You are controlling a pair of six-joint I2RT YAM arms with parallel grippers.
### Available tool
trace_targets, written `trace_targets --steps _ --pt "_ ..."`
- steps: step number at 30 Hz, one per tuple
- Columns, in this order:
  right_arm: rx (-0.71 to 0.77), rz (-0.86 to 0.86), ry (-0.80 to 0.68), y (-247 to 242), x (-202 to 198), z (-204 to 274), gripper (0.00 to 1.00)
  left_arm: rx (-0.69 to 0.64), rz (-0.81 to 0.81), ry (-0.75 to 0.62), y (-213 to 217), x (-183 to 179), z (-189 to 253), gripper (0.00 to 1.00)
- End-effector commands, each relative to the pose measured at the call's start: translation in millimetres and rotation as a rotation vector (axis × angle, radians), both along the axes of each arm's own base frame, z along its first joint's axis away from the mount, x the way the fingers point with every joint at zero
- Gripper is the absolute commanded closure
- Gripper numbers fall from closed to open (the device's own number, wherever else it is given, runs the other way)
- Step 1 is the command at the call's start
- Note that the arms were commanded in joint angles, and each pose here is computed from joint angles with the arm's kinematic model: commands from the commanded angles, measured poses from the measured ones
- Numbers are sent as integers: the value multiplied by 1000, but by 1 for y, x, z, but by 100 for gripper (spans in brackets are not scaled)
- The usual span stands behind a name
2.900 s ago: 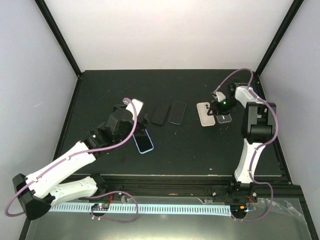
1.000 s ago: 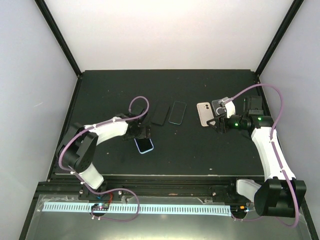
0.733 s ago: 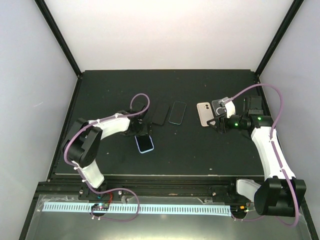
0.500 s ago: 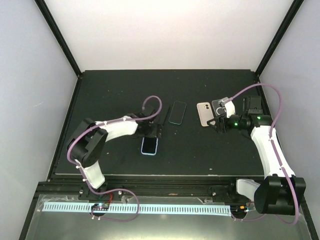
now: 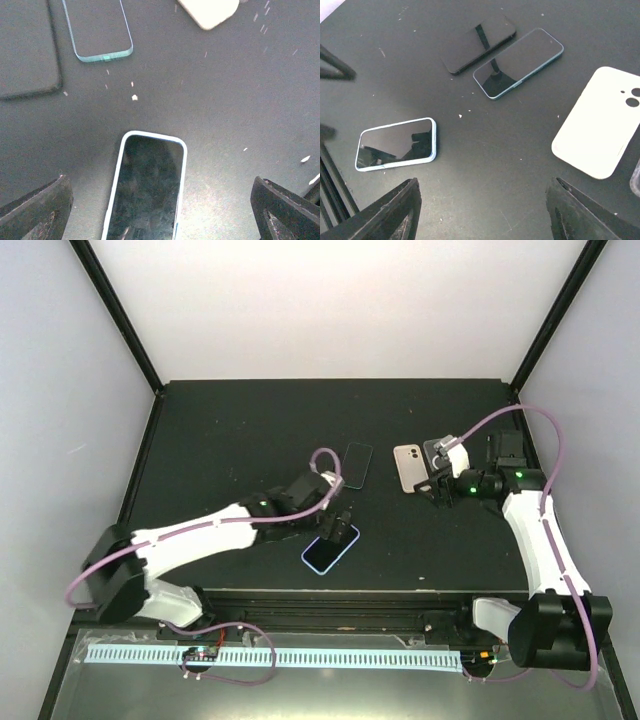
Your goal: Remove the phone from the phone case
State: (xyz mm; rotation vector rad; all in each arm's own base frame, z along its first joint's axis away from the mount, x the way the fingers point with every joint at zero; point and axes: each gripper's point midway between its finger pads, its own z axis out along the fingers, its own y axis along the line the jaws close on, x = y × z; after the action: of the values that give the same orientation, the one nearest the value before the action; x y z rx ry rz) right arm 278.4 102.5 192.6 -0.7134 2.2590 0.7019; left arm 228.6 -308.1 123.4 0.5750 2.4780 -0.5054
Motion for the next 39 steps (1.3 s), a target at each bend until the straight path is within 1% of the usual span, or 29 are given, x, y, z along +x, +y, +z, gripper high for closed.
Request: trace_targets --steps 1,2,3,5,7,11,14,17,19,22,24,28,30,33,39 --pt "-60 223 -176 13 -14 27 28 6 64 -40 38 -10 17 1" --pt "-84 288 -191 18 -20 26 26 -1 73 -36 45 -15 17 1" --pt "-128 358 -202 23 -26 21 21 -5 81 -30 53 -20 15 1" --pt "-242 500 -227 36 -36 6 16 -21 103 -27 66 -27 15 1" --pt "-355 618 -242 49 -41 -12 15 -46 129 -23 77 -29 21 1" --pt "-465 847 -307 80 -43 -31 15 -66 173 -13 99 -24 38 1" --pt "-534 987 -310 107 -40 -46 15 -35 250 -2 127 -9 47 1" --pt "-585 1100 -294 136 -39 -64 15 16 302 -11 153 7 48 1" --pt "-613 1163 -265 154 -38 -78 14 35 344 -39 167 16 47 1" --pt "-636 1249 -232 176 -42 -93 13 22 392 -57 180 25 44 1" --pt "-647 1308 -207 187 -48 -102 11 10 421 -64 190 28 50 1" --pt "-647 1406 -133 202 -61 -118 1 -24 502 -122 217 36 63 1" --pt "-643 1421 -92 207 -63 -127 0 -52 529 -147 225 37 69 1" --pt "-642 1428 -67 211 -61 -136 0 -69 551 -170 231 37 73 1" --pt "-698 1447 14 198 -63 -165 0 -76 569 -182 236 37 76 1"
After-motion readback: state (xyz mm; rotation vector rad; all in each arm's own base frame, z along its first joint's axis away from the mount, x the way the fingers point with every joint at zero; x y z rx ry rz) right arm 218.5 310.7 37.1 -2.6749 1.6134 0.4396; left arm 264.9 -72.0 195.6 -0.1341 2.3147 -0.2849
